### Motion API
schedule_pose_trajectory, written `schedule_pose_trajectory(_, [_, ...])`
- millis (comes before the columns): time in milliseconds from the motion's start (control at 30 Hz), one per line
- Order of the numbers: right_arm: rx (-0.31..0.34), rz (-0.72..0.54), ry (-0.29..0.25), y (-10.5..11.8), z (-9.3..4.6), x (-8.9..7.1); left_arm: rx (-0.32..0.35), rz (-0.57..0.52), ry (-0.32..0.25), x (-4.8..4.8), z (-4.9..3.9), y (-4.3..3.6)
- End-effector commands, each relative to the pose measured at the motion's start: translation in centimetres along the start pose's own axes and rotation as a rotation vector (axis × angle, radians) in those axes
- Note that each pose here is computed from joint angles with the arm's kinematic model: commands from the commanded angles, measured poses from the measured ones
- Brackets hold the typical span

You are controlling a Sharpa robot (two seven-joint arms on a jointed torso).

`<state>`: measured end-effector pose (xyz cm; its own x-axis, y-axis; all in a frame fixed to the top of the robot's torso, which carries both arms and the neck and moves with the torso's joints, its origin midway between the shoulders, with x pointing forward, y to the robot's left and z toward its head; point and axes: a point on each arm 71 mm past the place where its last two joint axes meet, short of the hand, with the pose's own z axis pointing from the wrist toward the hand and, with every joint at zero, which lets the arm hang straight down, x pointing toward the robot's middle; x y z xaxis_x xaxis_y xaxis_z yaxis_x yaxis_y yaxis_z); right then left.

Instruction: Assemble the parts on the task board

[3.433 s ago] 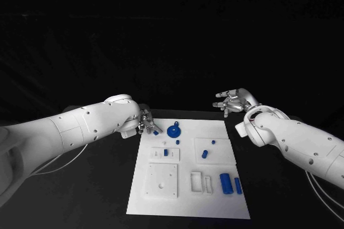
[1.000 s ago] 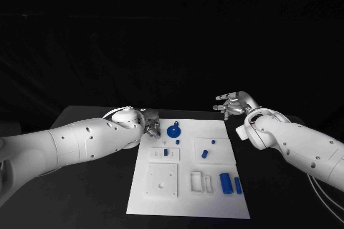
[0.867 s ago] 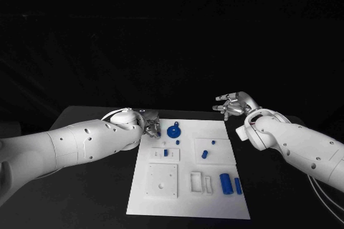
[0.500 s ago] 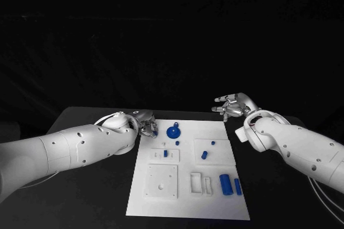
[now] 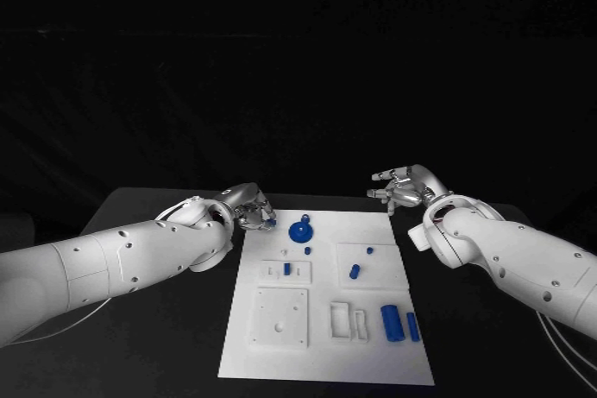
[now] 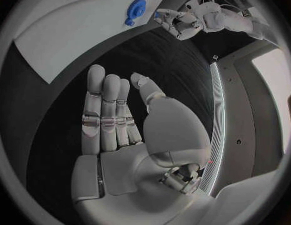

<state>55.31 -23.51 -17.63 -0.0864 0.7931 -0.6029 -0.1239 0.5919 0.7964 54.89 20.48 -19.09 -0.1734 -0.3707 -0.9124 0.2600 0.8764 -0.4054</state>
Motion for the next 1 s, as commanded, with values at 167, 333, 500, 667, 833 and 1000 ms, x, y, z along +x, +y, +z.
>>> schedule_pose_trajectory(167, [-0.013, -0.006, 0.02, 0.1, -0.2, 0.3, 0.045, -0.186, -0.036, -0.59, -0.24, -0.83])
schedule_pose_trajectory(333, [-0.021, -0.001, 0.043, 0.4, -0.5, 0.7, 0.029, -0.327, -0.015, -0.9, -0.35, -1.17])
schedule_pose_trajectory(500, [-0.028, 0.007, 0.069, 0.7, -0.7, 1.2, 0.013, -0.441, 0.005, -1.26, -0.53, -1.32])
schedule_pose_trajectory(667, [-0.034, 0.011, 0.085, 1.0, -0.9, 1.5, -0.004, -0.478, 0.007, -1.6, -0.58, -0.93])
schedule_pose_trajectory(833, [-0.035, 0.012, 0.092, 1.0, -1.0, 1.6, -0.022, -0.485, -0.005, -1.94, -0.5, -0.24])
schedule_pose_trajectory(1000, [-0.036, 0.009, 0.097, 1.1, -1.1, 1.7, -0.028, -0.458, -0.027, -2.37, -0.12, 0.56])
